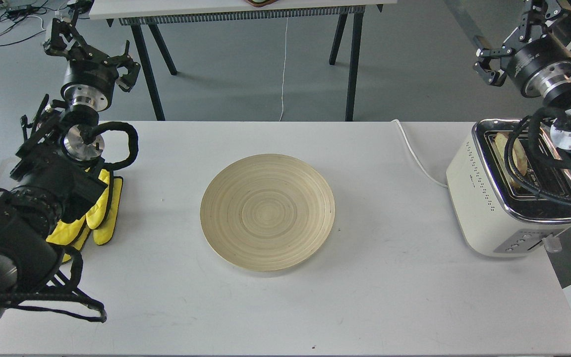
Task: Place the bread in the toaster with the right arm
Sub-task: 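Release the bread and raise the right gripper away from the toaster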
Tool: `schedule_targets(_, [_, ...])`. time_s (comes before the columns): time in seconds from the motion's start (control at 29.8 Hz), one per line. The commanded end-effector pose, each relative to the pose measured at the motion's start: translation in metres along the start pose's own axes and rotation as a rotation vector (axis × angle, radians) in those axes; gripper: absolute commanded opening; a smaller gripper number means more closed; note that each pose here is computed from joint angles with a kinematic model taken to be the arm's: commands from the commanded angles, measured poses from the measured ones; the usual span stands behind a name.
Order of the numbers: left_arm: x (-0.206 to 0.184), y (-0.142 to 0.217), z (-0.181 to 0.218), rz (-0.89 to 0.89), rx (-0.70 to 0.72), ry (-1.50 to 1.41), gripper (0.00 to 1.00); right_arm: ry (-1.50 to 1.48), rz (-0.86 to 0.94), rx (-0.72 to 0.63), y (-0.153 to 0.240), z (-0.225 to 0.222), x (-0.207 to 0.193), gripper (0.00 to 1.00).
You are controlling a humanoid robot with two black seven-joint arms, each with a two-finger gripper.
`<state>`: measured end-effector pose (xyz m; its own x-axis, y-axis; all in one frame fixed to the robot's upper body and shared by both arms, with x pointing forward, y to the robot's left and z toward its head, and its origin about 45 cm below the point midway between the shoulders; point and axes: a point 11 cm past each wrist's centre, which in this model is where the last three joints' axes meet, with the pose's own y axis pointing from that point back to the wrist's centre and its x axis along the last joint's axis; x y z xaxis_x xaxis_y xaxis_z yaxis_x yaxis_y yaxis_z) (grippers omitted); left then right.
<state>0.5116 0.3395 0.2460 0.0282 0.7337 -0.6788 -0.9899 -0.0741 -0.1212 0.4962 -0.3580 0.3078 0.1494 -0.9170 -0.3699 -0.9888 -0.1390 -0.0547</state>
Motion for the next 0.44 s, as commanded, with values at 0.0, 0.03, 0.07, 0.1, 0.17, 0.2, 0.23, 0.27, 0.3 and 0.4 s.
schedule_targets(0.0, [0.000, 0.000, 0.000, 0.000, 0.000, 0.000, 1.00, -0.116, 0.007, 0.025, -0.009, 0.015, -0.006, 0.99])
schedule_targets(0.03, [0.000, 0.000, 0.000, 0.000, 0.000, 0.000, 1.00, -0.141, 0.013, 0.033, -0.010, 0.016, -0.007, 0.99])
schedule_targets(0.07, [0.000, 0.000, 0.000, -0.001, 0.000, 0.001, 1.00, -0.158, 0.019, 0.037, -0.011, 0.019, -0.007, 0.99])
schedule_targets(0.1, [0.000, 0.000, 0.000, -0.001, 0.000, 0.001, 1.00, -0.173, 0.020, 0.040, -0.012, 0.021, -0.009, 1.00])
schedule_targets(0.17, [0.000, 0.000, 0.000, 0.000, 0.000, 0.000, 1.00, -0.185, 0.017, 0.039, -0.014, 0.024, -0.013, 1.00])
schedule_targets(0.2, [0.000, 0.000, 0.000, 0.000, 0.000, 0.000, 1.00, -0.187, 0.013, 0.037, -0.014, 0.025, -0.014, 1.00])
schedule_targets(0.23, [0.000, 0.000, 0.000, 0.000, 0.000, 0.000, 1.00, -0.187, 0.009, 0.038, -0.014, 0.024, -0.015, 1.00])
schedule_targets(0.27, [0.000, 0.000, 0.000, 0.000, 0.000, 0.000, 1.00, -0.188, 0.003, 0.042, -0.015, 0.023, -0.016, 1.00])
schedule_targets(0.3, [0.000, 0.000, 0.000, 0.000, 0.000, 0.000, 1.00, -0.188, -0.009, 0.043, -0.015, 0.023, -0.018, 1.00])
schedule_targets(0.4, [0.001, 0.000, 0.001, 0.001, -0.001, -0.001, 1.00, -0.186, -0.012, 0.054, -0.016, 0.018, -0.018, 1.00])
